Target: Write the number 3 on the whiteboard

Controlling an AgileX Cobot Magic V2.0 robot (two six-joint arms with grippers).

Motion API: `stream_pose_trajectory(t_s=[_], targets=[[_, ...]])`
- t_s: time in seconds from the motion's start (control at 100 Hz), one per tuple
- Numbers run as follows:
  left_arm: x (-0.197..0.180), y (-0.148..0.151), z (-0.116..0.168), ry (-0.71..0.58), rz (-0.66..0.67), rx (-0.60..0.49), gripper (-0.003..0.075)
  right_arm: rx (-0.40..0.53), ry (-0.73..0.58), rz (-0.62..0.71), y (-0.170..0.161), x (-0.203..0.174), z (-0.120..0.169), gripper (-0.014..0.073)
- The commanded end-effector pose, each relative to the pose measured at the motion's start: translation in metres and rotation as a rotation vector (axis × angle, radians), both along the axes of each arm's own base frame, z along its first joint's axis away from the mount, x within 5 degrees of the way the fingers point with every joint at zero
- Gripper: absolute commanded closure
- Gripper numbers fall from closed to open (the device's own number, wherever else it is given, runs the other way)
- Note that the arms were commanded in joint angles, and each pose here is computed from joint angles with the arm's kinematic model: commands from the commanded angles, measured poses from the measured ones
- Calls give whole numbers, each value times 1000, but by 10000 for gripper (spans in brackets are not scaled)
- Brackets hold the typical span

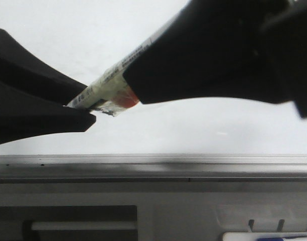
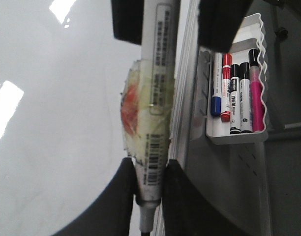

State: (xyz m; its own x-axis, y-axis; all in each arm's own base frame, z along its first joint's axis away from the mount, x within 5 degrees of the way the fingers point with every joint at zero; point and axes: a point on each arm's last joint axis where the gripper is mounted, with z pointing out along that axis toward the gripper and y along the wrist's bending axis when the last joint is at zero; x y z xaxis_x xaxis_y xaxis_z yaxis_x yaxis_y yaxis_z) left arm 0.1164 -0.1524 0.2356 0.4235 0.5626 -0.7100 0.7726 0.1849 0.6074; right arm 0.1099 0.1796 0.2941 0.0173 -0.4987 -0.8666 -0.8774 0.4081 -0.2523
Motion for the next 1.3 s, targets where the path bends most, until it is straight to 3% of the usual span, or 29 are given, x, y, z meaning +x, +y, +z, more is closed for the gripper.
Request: stream_pose_trajectory(t_s=[0.0, 0.25, 0.32, 0.47, 0.59, 0.76, 0.86, 1.1, 1.29], targets=[[-2, -5, 14, -27, -38, -83, 741, 100, -80, 17, 6, 2, 21, 260], [-2, -5, 14, -27, -38, -83, 741, 105, -83, 19, 7, 2, 21, 283], [-2, -5, 14, -27, -38, -83, 741, 103, -82, 19, 7, 2, 21, 370], [-2, -5, 14, -27, -37, -82, 741, 103, -82, 19, 7, 2, 21, 662], [-1, -5, 14, -19, -30, -87, 713, 105, -83, 19, 7, 2, 21, 659], [-1, -5, 15, 0, -16, -112, 475, 117, -89, 20, 7, 2, 22, 659], [-1, -3, 17, 6, -2, -124, 389, 132, -103, 24, 8, 3, 24, 659], [-7, 15, 34, 18, 108, -204, 379, 78, -76, -37, 2, 12, 44, 658], [-18, 34, 56, 59, 185, -383, 380, 103, -97, -88, -3, 21, 71, 657]])
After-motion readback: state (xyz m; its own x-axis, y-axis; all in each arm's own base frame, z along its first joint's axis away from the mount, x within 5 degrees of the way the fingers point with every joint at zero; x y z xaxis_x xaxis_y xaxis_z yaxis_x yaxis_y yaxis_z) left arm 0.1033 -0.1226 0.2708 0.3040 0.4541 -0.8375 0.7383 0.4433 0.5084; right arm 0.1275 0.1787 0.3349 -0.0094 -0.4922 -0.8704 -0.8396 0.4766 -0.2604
